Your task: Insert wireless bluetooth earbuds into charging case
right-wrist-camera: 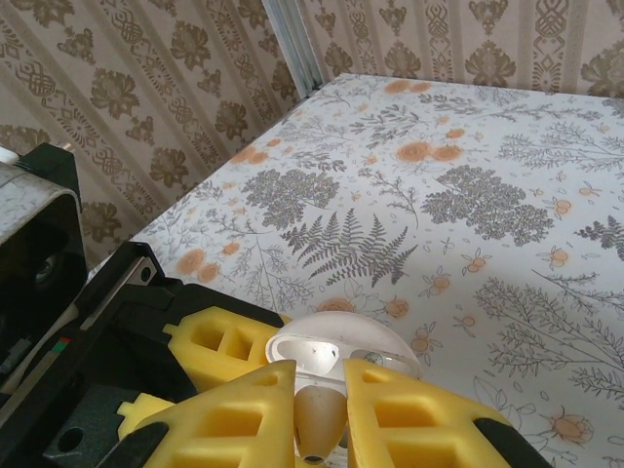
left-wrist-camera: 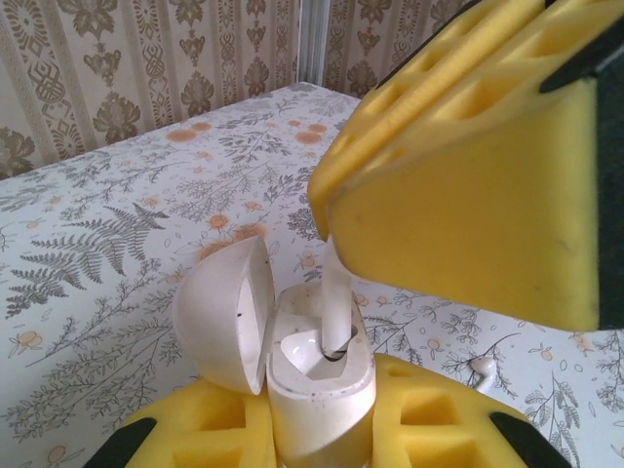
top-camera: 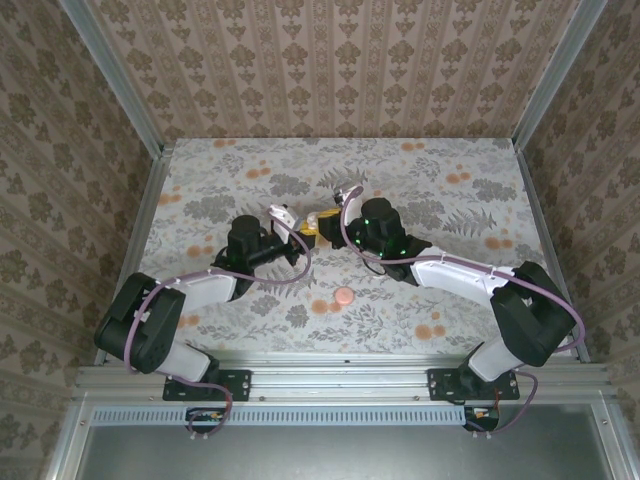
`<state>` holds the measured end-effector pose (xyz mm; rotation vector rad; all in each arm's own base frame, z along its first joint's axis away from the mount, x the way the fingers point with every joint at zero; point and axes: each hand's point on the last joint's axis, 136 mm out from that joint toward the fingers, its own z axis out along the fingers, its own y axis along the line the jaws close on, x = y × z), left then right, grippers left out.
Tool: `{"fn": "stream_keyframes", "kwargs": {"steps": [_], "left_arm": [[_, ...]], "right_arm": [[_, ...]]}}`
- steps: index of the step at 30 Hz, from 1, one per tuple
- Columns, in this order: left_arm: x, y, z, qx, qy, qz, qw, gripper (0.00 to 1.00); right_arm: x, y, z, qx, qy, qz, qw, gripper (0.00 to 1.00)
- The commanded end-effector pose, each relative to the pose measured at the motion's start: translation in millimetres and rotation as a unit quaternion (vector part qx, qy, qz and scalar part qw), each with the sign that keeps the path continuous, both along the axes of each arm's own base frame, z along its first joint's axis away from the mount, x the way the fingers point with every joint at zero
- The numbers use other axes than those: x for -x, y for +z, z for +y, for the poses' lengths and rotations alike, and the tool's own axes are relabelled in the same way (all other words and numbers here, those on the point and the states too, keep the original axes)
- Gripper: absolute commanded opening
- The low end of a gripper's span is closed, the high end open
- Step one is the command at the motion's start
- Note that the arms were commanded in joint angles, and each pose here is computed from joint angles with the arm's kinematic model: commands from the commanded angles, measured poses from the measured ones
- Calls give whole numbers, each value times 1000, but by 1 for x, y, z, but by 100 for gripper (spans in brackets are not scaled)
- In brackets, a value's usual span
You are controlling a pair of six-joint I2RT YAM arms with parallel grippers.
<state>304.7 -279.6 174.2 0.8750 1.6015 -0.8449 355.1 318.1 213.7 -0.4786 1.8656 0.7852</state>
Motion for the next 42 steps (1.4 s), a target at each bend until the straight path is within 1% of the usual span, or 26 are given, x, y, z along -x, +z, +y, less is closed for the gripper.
{"fn": "stream_keyframes", "kwargs": {"steps": [1,8,11,15,22,30,35,37,42], "left_arm": [[-2,38,-6,13,-9,-64,998,14],[-2,39,-4,8,-5,-70,998,14],[-2,41,-4,6,-6,-73,997,14],[0,39,-5,-4,-6,-79,997,14],[0,35,-3,-33,2,-98,995,14],[3,33,-4,-55,6,-114,992,14],[4,33,-5,-66,8,-125,990,14],[5,33,-5,-68,8,-128,989,14],[6,33,-6,-70,6,-130,989,14]], "right_arm": [[4,-9,3,25,9,12,1000,17],[10,-13,11,19,25,26,999,17],[13,-17,13,26,31,34,999,17],[10,-20,11,39,12,49,998,17],[10,-24,7,24,-21,91,995,17],[15,-27,4,78,-55,87,992,17],[11,-25,3,62,-81,109,989,17],[11,-26,7,54,-76,121,988,18],[16,-20,18,10,-55,133,990,28]]}}
